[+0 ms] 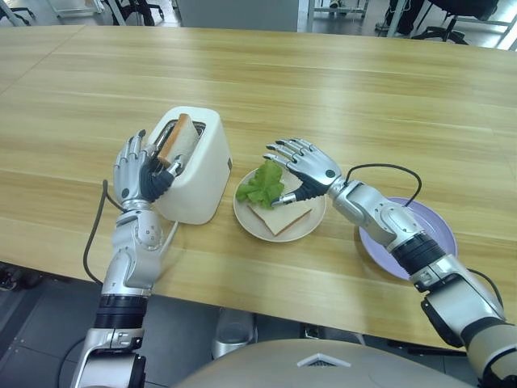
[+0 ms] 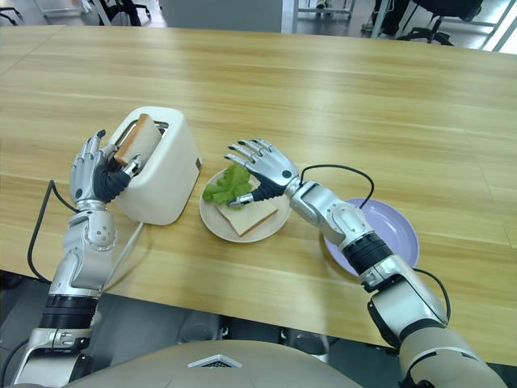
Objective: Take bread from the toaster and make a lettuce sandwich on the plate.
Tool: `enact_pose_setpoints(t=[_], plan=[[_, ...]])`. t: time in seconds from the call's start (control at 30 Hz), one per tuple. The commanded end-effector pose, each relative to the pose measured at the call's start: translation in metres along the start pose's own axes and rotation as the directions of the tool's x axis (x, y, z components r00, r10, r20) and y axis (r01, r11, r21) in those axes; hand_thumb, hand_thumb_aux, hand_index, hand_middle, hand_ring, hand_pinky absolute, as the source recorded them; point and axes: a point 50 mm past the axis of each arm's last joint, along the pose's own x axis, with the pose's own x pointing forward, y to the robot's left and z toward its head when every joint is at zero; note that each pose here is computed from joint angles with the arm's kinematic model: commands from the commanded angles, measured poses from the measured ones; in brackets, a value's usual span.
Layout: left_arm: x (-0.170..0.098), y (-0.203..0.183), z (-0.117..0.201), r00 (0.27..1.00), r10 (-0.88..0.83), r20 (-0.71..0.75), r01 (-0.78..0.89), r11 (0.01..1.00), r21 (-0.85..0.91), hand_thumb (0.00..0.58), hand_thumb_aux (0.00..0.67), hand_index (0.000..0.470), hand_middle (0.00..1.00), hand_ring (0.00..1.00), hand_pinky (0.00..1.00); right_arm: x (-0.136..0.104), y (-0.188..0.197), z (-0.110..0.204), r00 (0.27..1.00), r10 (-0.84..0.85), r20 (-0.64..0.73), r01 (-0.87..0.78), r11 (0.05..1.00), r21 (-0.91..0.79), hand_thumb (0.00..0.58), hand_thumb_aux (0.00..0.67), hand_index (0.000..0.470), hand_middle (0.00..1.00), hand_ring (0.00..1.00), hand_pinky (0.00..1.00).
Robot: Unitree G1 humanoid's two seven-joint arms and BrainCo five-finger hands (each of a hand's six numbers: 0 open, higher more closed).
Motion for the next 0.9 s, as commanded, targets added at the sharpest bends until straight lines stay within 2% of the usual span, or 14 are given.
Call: enact_pose_setpoints(t=[0.03, 0.1, 0.3, 0.33, 0.37, 0.4, 0.43, 0.47, 0.8, 0.87, 0.9], plan=[[-0.006, -0.023, -0.008, 0.991, -0.126, -0.04, 0.125, 0.992, -0.014, 0.58, 0.67, 0.46, 0.0, 0.0, 0.0, -0.007, 0.005, -0.007, 0.999, 0.009, -0.032, -0.008, 1.0, 0.024, 0.0, 0.0, 0.0, 0.0, 0.0, 0.0], [-0.004, -0.019, -0.004, 0.995, -0.103, -0.01, 0.103, 0.994, -0.045, 0.58, 0.67, 0.46, 0.0, 0.0, 0.0, -0.009, 0.008, -0.007, 0.999, 0.024, -0.036, -0.023, 0.999, 0.027, 0.0, 0.0, 0.0, 0.0, 0.0, 0.0], [0.001, 0.015, 0.018, 0.979, 0.168, 0.115, -0.129, 0.949, -0.288, 0.58, 0.67, 0.46, 0.0, 0.0, 0.0, -0.009, 0.035, -0.017, 0.987, 0.143, -0.076, -0.144, 0.989, -0.015, 0.0, 0.0, 0.0, 0.0, 0.0, 0.0], [0.001, 0.022, 0.02, 0.968, 0.214, 0.127, -0.163, 0.931, -0.327, 0.58, 0.67, 0.46, 0.04, 0.04, 0.04, -0.007, 0.038, -0.019, 0.985, 0.153, -0.086, -0.155, 0.988, -0.026, 0.0, 0.0, 0.0, 0.0, 0.0, 0.0], [0.001, 0.028, 0.022, 0.958, 0.252, 0.138, -0.19, 0.916, -0.354, 0.58, 0.67, 0.46, 0.4, 0.4, 0.4, -0.004, 0.042, -0.02, 0.982, 0.165, -0.094, -0.17, 0.985, -0.04, 0.0, 0.0, 0.0, 0.0, 0.0, 0.0], [0.0, 0.035, 0.024, 0.943, 0.295, 0.152, -0.216, 0.894, -0.393, 0.58, 0.67, 0.46, 0.53, 0.53, 0.53, 0.0, 0.046, -0.021, 0.979, 0.177, -0.099, -0.183, 0.982, -0.053, 0.0, 0.0, 0.0, 0.0, 0.0, 0.0], [-0.001, 0.041, 0.026, 0.928, 0.332, 0.168, -0.236, 0.874, -0.424, 0.58, 0.67, 0.46, 0.53, 0.53, 0.53, 0.004, 0.049, -0.02, 0.978, 0.184, -0.099, -0.19, 0.98, -0.059, 0.0, 0.0, 0.0, 0.0, 0.0, 0.0], [-0.003, 0.047, 0.029, 0.912, 0.366, 0.183, -0.255, 0.859, -0.444, 0.58, 0.67, 0.46, 1.0, 1.0, 1.0, 0.007, 0.052, -0.019, 0.977, 0.188, -0.101, -0.195, 0.979, -0.064, 0.0, 0.0, 0.0, 0.0, 0.0, 0.0], [-0.027, 0.079, 0.048, 0.797, 0.536, 0.278, -0.278, 0.735, -0.618, 0.58, 0.67, 0.46, 1.0, 1.0, 1.0, 0.035, 0.066, 0.003, 0.981, 0.175, -0.077, -0.181, 0.981, -0.065, 0.005, 0.003, 0.002, 0.0, 0.0, 0.0], [-0.032, 0.082, 0.05, 0.784, 0.55, 0.286, -0.272, 0.72, -0.638, 0.58, 0.67, 0.46, 1.0, 1.0, 1.0, 0.038, 0.065, 0.008, 0.985, 0.161, -0.059, -0.164, 0.985, -0.052, 0.062, 0.037, 0.025, 0.0, 0.0, 0.0], [-0.034, 0.082, 0.051, 0.781, 0.554, 0.289, -0.269, 0.716, -0.645, 0.58, 0.67, 0.46, 1.0, 1.0, 1.0, 0.039, 0.065, 0.011, 0.987, 0.153, -0.047, -0.155, 0.987, -0.046, 0.14, 0.087, 0.06, 0.0, 0.0, 0.0]])
